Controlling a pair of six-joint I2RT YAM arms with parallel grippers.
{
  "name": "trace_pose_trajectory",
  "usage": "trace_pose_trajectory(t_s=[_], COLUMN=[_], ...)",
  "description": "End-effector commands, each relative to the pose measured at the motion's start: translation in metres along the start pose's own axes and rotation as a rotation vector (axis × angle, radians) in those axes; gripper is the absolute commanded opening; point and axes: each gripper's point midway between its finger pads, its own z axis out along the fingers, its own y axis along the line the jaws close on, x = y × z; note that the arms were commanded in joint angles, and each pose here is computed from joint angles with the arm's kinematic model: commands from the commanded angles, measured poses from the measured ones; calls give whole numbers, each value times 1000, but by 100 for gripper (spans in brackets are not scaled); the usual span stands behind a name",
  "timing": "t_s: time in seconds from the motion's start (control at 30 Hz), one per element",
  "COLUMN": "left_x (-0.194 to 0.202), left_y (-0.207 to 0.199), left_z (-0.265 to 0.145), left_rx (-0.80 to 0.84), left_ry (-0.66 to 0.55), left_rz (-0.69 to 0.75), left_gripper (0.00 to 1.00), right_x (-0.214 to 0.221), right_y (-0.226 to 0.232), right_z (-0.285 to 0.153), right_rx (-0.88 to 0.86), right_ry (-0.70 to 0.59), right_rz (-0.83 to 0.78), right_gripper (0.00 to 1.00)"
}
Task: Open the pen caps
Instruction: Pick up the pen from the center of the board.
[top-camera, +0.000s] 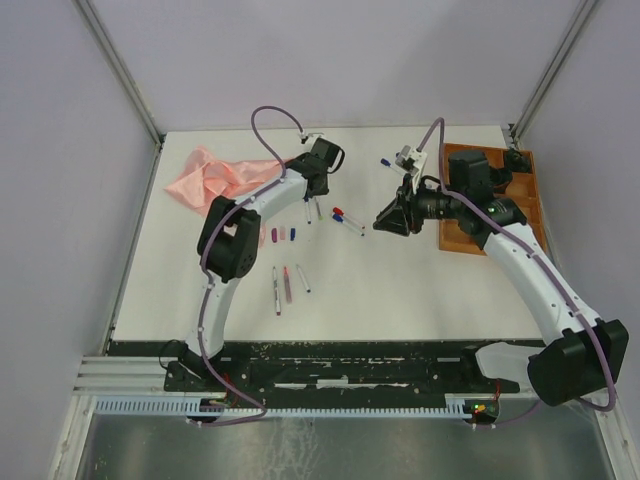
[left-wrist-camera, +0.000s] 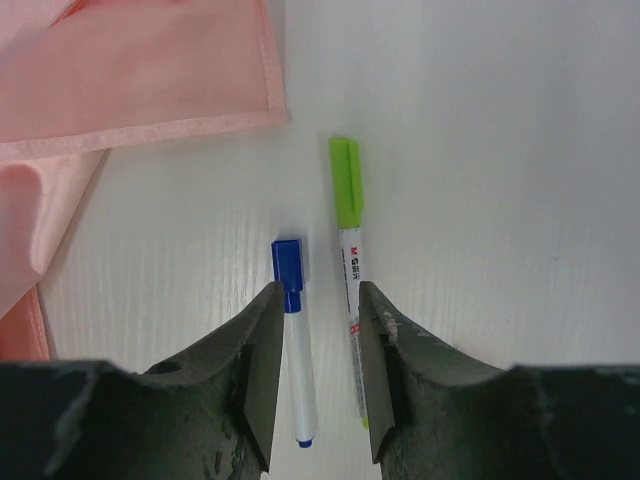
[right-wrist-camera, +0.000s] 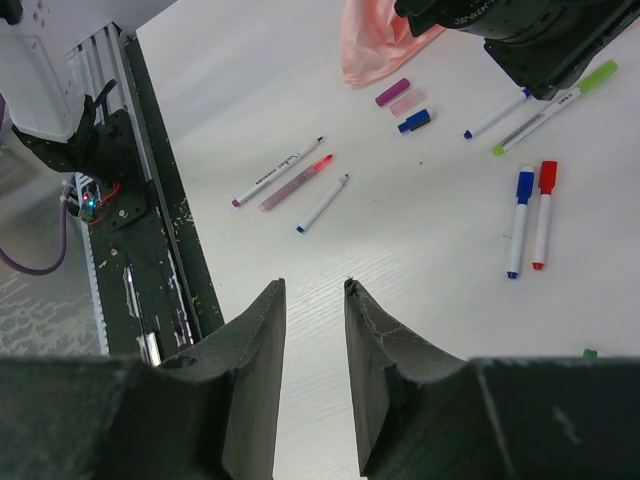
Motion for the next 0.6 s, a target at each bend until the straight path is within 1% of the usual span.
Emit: trace_pose_trajectory(t_s=[0.0,0.3,0.37,0.57], left_x=[-11,-14,-2,8], left_y=[7,11,11,12], left_z=[12,18,29,35], left_rx=[-43,-30,-33,-29], left_ry=[-5,4,32,56], left_rz=[46,18,28,25], left_gripper=[42,42,42,42], right_x=[-8,-4,-4,-3], right_y=[-3,-5,-5,-6], right_z=[0,3,3,3], right_rx=[0,-4,-5,-5], right_ry=[-11,1,3,6], right_rz=[-47,-37,-36,-34], right_gripper=[38,38,38,38])
